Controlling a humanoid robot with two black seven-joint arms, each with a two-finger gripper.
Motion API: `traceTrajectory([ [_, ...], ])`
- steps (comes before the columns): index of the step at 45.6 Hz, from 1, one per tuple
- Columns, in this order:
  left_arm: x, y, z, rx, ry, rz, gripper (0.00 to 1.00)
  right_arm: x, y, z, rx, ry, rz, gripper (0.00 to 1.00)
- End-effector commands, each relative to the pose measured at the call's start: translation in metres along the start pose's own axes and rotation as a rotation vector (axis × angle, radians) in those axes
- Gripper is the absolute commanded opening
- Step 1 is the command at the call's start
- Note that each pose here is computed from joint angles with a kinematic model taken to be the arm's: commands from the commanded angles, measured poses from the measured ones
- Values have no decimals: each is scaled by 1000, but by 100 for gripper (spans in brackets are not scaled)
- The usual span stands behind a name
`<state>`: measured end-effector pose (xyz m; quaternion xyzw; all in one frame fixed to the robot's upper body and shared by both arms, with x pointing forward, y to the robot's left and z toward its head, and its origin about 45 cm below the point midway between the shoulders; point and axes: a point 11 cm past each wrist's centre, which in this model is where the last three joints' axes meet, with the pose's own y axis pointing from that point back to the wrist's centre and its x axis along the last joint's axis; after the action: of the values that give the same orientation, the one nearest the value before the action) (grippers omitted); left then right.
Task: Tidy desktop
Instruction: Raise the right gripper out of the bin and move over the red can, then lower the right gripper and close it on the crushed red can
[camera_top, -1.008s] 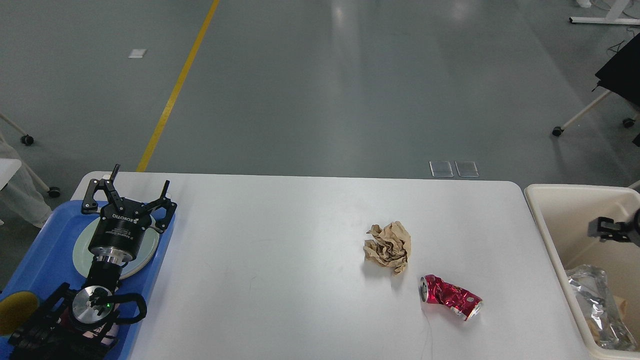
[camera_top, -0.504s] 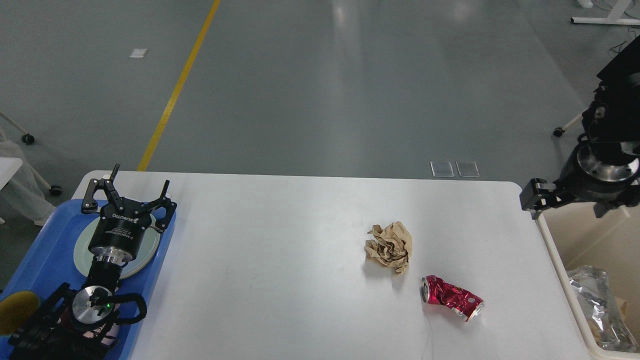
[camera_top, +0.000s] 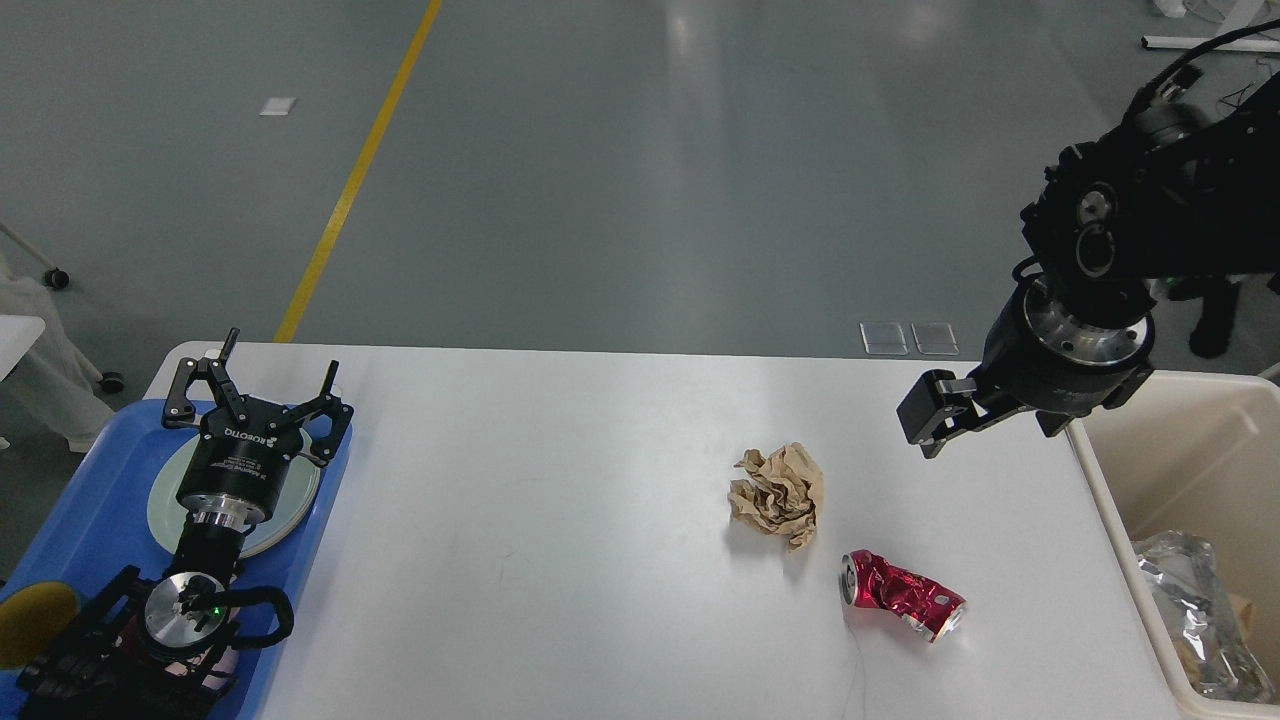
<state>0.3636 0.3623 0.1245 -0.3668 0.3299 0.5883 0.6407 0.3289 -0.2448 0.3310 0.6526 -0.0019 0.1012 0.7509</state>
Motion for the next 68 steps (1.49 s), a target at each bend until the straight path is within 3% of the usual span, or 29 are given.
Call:
traceTrajectory([
  [1, 0, 0, 0, 0, 0, 0, 97, -6, -22, -1, 15, -10, -31, 100],
  [18, 0, 0, 0, 0, 0, 0, 97, -20, -80, -15, 38, 27, -74, 99],
  [23, 0, 0, 0, 0, 0, 0, 97, -33, -118, -27, 12, 212, -76, 98],
  [33, 0, 0, 0, 0, 0, 0, 97, -56, -160, -47, 139, 582, -38, 94],
  [47, 0, 0, 0, 0, 0, 0, 97, -55, -226, -29, 60, 641, 21, 94],
  [68, 0, 0, 0, 0, 0, 0, 97, -71, -260, -20, 30, 674, -10, 95],
])
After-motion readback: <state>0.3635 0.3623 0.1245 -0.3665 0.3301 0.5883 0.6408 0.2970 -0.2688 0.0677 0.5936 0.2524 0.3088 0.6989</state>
